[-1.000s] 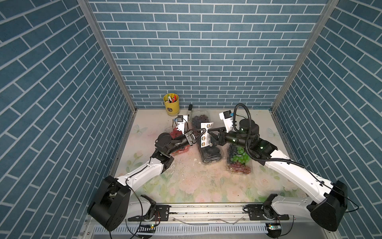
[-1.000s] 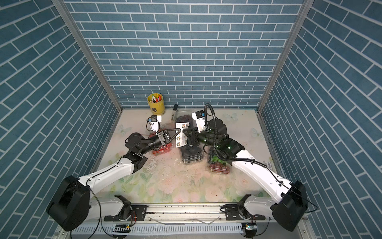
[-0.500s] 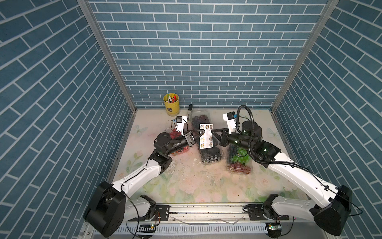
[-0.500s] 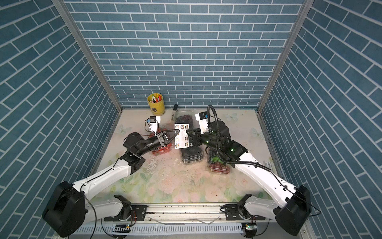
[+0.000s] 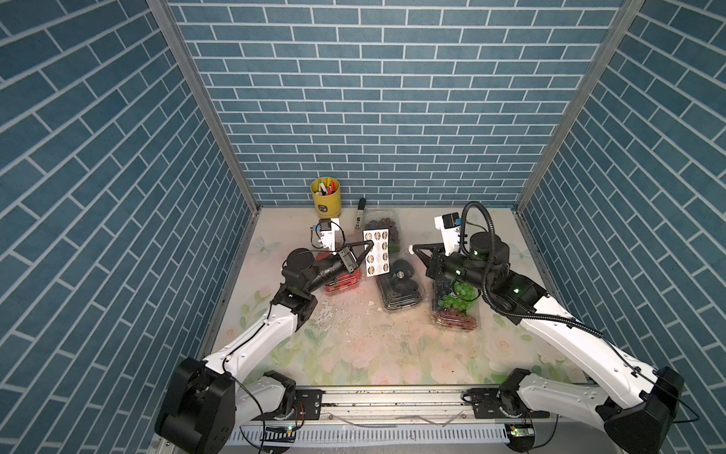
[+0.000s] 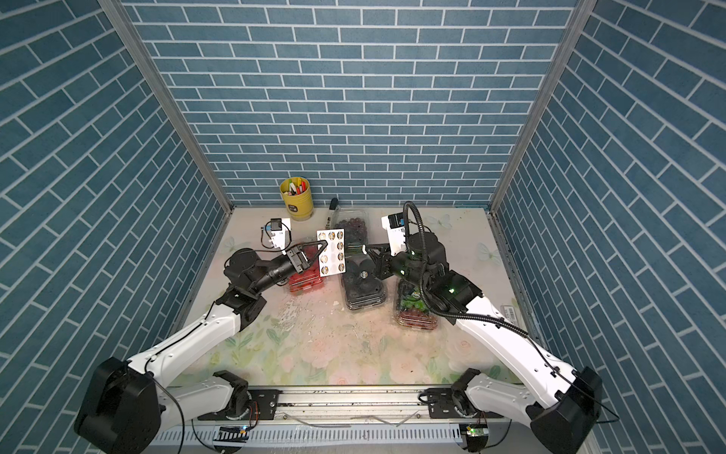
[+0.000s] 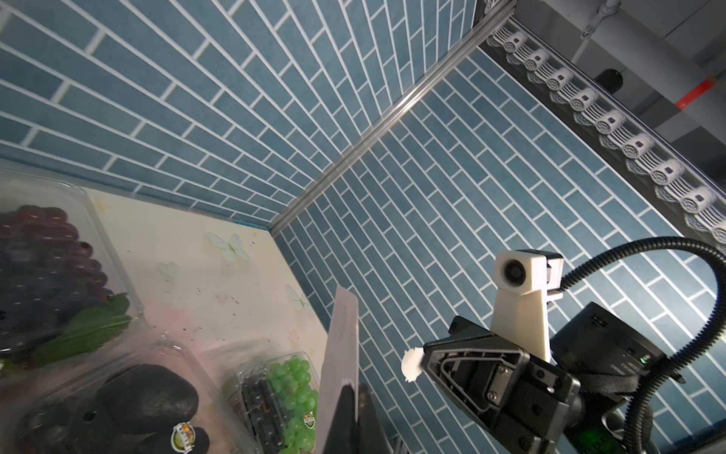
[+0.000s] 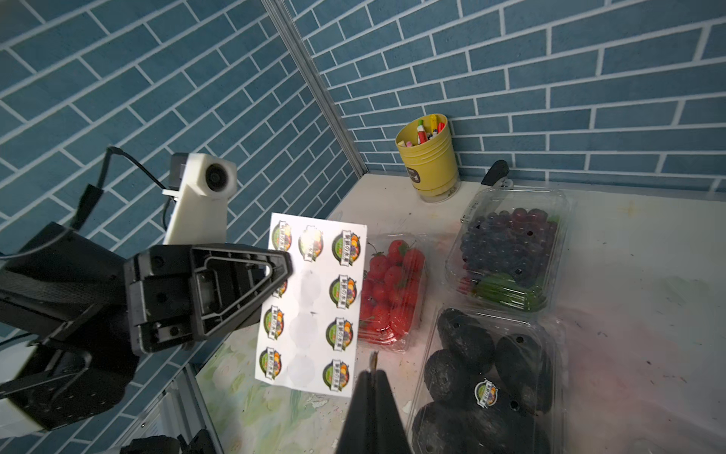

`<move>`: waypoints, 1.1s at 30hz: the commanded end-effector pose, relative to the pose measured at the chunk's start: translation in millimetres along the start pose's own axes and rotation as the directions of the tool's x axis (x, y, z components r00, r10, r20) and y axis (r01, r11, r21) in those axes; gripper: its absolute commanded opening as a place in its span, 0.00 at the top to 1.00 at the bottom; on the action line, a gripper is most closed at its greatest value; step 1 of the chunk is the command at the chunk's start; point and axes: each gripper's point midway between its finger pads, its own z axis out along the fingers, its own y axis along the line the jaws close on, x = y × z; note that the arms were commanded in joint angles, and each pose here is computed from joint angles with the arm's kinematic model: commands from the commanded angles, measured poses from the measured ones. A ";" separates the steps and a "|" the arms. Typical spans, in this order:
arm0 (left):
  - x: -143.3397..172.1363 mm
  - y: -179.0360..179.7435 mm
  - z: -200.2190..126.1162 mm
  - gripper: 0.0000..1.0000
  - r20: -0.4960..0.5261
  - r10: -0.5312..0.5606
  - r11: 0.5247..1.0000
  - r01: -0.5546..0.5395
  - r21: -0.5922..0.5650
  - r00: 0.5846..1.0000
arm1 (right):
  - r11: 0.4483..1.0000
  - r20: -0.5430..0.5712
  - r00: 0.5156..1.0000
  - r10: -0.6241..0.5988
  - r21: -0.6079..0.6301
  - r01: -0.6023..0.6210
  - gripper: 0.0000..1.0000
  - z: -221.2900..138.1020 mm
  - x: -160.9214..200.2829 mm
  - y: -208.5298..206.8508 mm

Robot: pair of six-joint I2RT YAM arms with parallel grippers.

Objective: Label fruit boxes
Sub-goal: Stick the label on the fruit box.

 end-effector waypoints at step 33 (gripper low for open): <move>-2.3 39.2 -72.2 1.00 0.012 0.108 0.933 -0.097 -0.347 0.994 | 0.895 -0.329 0.931 -0.156 0.352 0.274 1.00 227.8 15.5 -176.3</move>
